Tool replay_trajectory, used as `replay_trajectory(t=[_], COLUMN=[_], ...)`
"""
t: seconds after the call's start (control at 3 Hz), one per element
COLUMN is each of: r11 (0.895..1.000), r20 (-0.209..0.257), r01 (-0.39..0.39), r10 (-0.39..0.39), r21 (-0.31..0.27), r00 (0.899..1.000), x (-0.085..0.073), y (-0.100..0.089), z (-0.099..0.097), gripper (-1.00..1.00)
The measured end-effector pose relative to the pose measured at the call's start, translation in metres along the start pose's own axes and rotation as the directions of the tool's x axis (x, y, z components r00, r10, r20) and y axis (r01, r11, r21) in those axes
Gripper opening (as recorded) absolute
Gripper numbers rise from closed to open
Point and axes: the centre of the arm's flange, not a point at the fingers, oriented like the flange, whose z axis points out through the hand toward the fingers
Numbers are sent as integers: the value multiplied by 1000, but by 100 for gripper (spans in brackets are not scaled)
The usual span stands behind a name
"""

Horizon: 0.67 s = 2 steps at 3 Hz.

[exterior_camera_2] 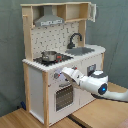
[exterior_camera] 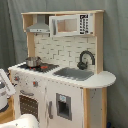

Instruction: Play with the kitchen

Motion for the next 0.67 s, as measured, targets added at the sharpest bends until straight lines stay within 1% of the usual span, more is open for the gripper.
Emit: replay_trajectory(t=[0.33, 0.67], r11=[999, 999], r20=[-1, 21], r01=[44, 50], r10=[-44, -49], r21=[-9, -10], r00=[999, 999], x=[-8, -18], y=[8, 7], z=[-20, -40], gripper=[100, 100])
